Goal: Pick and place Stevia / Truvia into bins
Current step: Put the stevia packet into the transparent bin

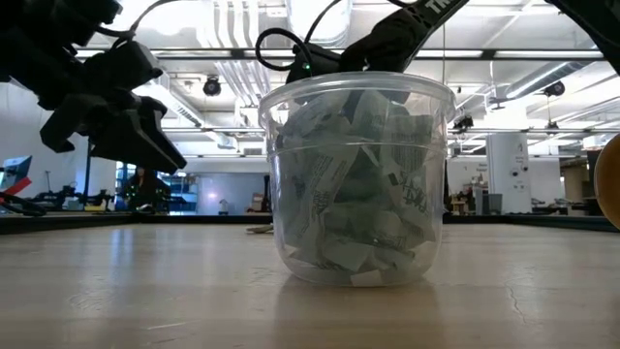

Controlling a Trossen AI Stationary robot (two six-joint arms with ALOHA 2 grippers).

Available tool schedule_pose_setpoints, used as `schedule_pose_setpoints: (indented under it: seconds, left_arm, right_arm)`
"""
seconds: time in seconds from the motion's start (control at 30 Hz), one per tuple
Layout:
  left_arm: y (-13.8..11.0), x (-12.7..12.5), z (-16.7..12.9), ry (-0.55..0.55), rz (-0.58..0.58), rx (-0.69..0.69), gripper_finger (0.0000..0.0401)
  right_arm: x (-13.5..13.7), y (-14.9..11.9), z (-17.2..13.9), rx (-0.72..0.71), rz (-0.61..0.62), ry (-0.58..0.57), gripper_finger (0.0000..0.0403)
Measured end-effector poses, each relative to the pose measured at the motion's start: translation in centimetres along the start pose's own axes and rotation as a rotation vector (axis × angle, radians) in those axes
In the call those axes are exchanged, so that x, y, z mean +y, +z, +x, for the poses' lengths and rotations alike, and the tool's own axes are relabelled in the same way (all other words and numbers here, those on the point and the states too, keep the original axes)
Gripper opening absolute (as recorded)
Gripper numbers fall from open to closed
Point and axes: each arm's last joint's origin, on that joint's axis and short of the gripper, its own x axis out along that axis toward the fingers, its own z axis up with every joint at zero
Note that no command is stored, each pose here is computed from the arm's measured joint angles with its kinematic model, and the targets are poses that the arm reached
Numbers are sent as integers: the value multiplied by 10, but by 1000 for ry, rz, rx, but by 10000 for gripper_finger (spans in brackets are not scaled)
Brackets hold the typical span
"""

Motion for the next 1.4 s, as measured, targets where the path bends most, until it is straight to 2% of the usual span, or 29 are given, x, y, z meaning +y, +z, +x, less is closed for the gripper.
schedule_pose_setpoints:
  seconds: [0.13,0.4,0.57,0.93,1.4]
  left_arm:
    - [2,0,0,-1,-8,-14,148]
    - [2,0,0,-1,-10,-19,148]
    - [4,0,0,-2,-17,-33,148]
    - [5,0,0,-2,-23,-45,148]
    - [14,0,-1,-12,-71,-134,148]
  right_arm:
    - [1,3,-10,-18,-2,-4,22]
    - [11,15,-56,-116,-8,-6,9]
    - [36,23,-77,-186,-64,72,9]
    - [103,29,-76,-194,-198,163,9]
    - [159,23,-75,-174,-214,-23,9]
